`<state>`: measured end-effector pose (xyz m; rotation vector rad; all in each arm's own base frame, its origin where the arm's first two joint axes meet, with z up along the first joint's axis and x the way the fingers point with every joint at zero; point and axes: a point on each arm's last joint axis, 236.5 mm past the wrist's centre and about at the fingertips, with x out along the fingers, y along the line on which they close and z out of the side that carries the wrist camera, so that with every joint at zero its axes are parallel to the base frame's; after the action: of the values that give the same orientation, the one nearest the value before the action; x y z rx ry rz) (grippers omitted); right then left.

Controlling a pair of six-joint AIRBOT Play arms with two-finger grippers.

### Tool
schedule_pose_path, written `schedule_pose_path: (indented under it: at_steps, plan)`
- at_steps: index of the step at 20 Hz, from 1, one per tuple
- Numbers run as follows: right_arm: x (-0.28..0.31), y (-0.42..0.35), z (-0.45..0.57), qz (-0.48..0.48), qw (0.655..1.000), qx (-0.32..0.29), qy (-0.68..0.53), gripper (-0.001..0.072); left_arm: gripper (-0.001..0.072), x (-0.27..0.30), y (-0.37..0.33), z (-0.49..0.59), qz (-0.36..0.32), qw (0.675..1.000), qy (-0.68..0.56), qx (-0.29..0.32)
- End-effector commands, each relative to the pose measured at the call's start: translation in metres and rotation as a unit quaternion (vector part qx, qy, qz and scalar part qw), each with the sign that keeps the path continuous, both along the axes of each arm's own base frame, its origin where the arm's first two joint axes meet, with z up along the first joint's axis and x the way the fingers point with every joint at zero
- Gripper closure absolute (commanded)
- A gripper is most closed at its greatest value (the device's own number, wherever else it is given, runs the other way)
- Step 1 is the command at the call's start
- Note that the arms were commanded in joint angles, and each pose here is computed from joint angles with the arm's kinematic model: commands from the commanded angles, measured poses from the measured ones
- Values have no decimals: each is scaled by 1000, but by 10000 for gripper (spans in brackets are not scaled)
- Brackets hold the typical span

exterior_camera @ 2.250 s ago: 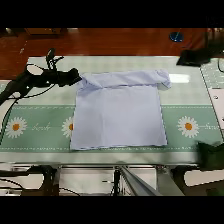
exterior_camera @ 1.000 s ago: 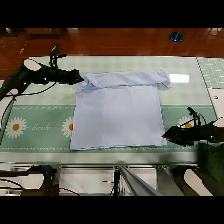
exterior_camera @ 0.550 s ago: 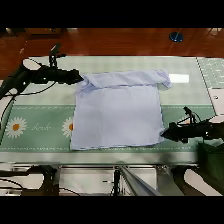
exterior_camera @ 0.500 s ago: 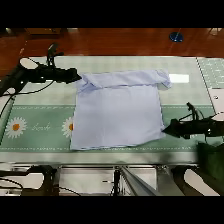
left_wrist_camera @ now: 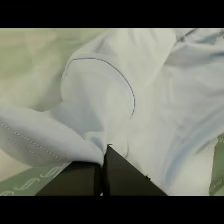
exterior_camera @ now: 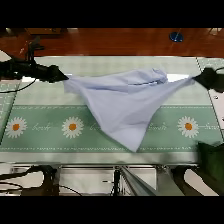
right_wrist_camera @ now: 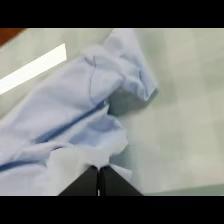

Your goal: Fold the shirts.

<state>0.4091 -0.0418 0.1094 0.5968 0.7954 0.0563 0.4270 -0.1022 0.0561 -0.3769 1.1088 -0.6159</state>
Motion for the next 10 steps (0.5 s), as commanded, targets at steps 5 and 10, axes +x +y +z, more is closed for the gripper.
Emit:
schedule_pose_path:
  at_steps: [5,10]
  plan:
    - [90,-45,29,-45,998,8,-41,691,687,-99,-12,-27,-84,990,99,50]
    - [93,-36,-3,-9,999,27,18,690,687,-136,-55,-75,-101,983,145,44]
